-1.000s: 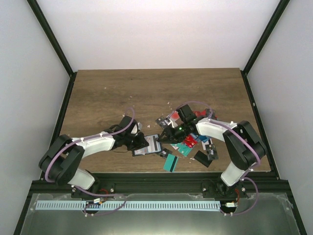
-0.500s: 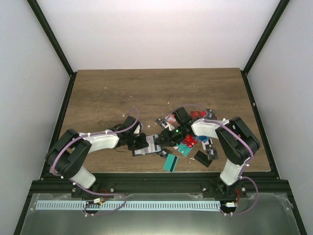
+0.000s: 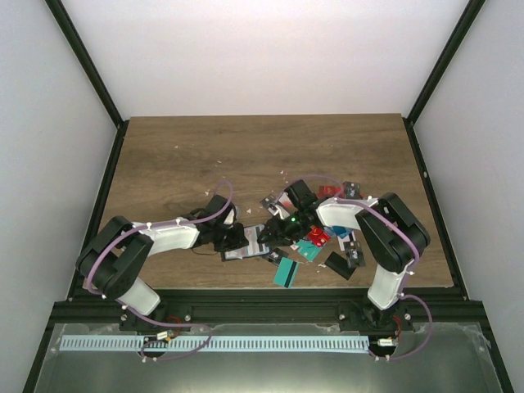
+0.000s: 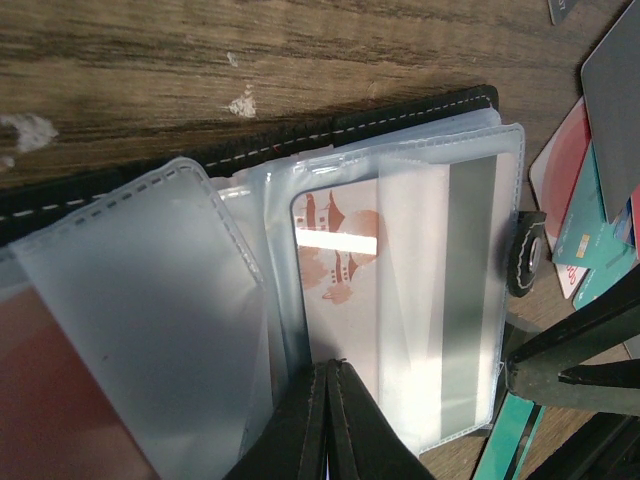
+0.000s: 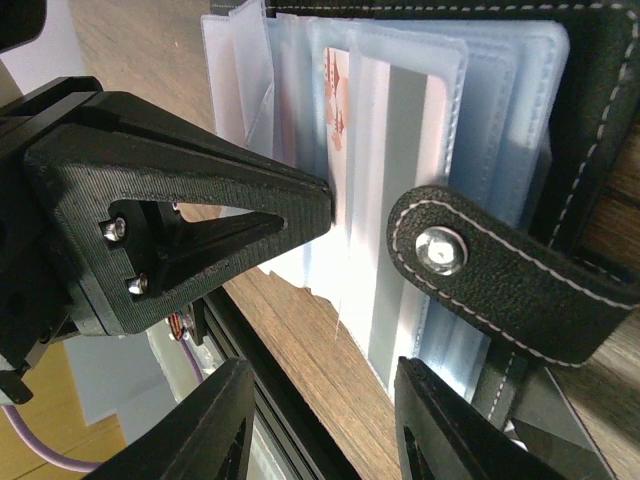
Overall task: Put the credit cards into the card holder
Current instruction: Insert the credit card into the card holder.
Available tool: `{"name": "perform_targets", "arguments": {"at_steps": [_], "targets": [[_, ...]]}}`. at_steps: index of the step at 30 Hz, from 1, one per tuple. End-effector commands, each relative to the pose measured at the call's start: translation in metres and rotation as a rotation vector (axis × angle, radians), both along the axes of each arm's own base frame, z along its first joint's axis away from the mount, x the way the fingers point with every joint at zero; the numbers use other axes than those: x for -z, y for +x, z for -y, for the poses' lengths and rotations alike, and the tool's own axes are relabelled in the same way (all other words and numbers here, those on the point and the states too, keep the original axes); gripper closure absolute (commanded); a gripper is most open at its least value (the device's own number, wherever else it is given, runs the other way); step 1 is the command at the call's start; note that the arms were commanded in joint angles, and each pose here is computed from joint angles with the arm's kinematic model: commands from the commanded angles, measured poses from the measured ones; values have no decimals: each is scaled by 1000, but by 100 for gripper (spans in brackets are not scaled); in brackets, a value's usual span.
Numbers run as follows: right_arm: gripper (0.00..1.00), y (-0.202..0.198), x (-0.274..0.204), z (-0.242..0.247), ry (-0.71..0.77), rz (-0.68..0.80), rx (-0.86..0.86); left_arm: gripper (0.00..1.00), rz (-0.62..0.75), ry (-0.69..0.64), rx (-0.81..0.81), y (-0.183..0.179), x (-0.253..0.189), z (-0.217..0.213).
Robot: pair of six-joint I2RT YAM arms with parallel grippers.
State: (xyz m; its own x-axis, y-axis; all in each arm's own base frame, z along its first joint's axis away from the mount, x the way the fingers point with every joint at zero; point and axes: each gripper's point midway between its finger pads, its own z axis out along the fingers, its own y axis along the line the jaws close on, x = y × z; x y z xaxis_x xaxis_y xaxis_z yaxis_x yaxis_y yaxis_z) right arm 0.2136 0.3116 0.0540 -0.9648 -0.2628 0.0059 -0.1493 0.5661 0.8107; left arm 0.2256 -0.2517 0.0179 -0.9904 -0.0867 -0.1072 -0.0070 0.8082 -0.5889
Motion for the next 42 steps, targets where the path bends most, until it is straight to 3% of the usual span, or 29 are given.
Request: {"name": "perform_targets", "arguments": {"at_steps": [1, 18, 36, 42], "targets": [[59, 5, -3, -8, 14, 21, -18, 96, -17, 50, 9, -9, 13, -9], [59, 4, -1, -1, -32, 48, -5, 96, -13, 45, 7, -10, 11, -10], [59, -2, -16, -21, 94, 34, -66, 96, 0, 32, 4, -7, 6, -7], [59, -8, -26, -35, 135, 36, -116, 96, 54, 35, -24, 2, -21, -9]]}}
